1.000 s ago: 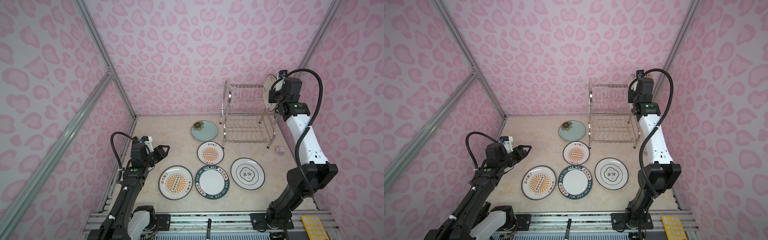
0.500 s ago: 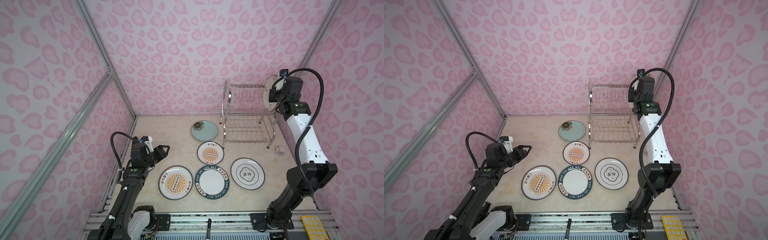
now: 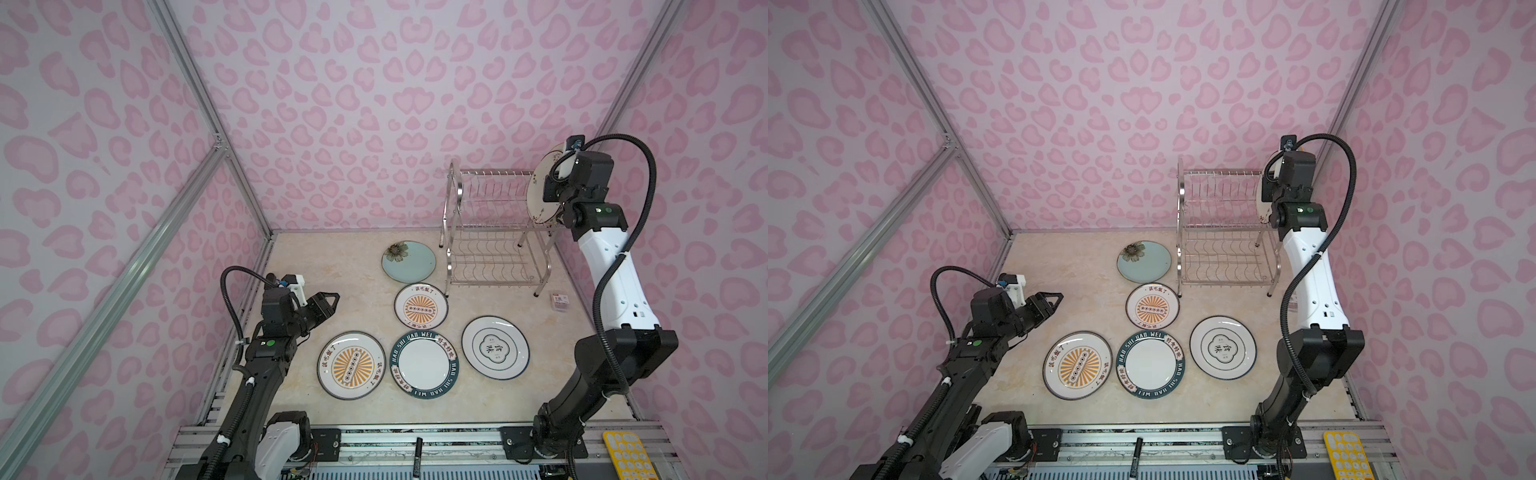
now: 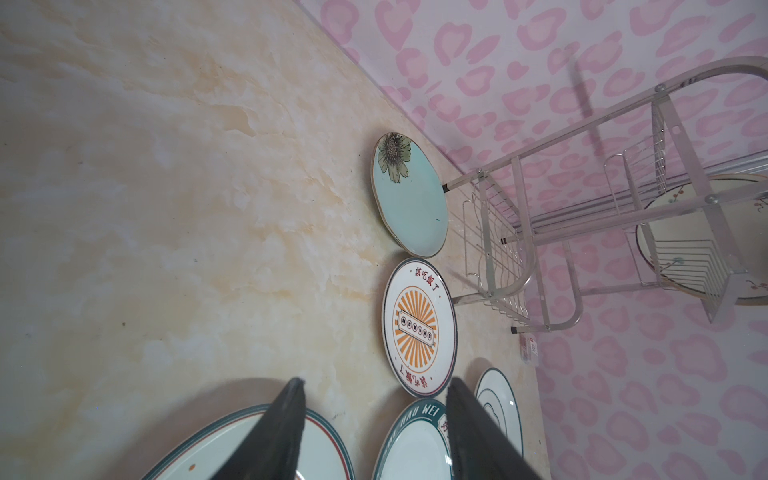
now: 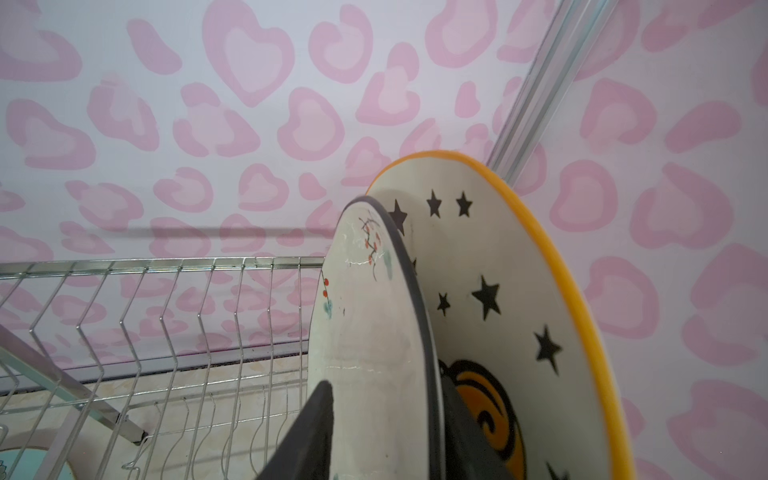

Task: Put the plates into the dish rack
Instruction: 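Lower the cream berry plate into the rack slot and open the right gripper, then withdraw the right gripper from the rack toward the table plates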

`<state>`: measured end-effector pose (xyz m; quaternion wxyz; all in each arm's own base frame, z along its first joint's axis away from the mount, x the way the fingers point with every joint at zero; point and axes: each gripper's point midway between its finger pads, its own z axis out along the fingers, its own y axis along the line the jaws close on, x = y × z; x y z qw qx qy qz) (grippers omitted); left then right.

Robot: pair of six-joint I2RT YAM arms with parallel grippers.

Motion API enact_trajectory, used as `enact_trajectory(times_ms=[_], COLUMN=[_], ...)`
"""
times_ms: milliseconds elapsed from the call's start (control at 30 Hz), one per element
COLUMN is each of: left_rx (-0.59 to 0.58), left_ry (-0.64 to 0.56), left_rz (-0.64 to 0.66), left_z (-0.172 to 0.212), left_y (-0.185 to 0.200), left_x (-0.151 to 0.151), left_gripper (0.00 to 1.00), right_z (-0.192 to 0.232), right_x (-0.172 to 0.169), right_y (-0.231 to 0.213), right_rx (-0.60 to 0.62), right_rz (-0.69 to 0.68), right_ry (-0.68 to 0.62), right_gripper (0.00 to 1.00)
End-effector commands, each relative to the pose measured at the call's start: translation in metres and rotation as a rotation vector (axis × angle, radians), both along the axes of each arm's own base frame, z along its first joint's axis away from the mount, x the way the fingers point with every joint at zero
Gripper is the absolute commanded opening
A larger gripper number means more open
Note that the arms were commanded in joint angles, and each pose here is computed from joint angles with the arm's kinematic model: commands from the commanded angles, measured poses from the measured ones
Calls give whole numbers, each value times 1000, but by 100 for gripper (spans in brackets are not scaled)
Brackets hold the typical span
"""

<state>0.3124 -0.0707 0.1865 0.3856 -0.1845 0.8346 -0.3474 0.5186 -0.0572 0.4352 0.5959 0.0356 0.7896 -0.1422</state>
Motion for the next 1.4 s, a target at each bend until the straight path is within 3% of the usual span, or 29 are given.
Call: enact_trajectory(times_ms=[0,233,567,767,967,1133,1367], left_rx=[5,6,18,43,50,114,114], left_ry=[-29,-26,-23,-28,-37,-63,-91], left_rz=[-5,0,6,0,-4,-11,-11], left_z=[4,4,2,4,12,33,48], left_y=[0,1,2,3,3,8,7], left_x=[2,4,5,6,8,20,31], left_gripper=[57,57,57,57,58,58,58], right_z=[13,37,76,77,23,-41,-136], right_x=[-2,-17,-57,-93,-134,-175,-216], right_y=[-3,-1,4,12,27,43,84], right_rx=[1,9,37,116,271,484,529], right_rz=[-12,-3,13,38,95,122,198], right_ry=[-43,-102,-191,-249,-256,-271,-143], right_gripper=[42,70,87,94,96,96,97])
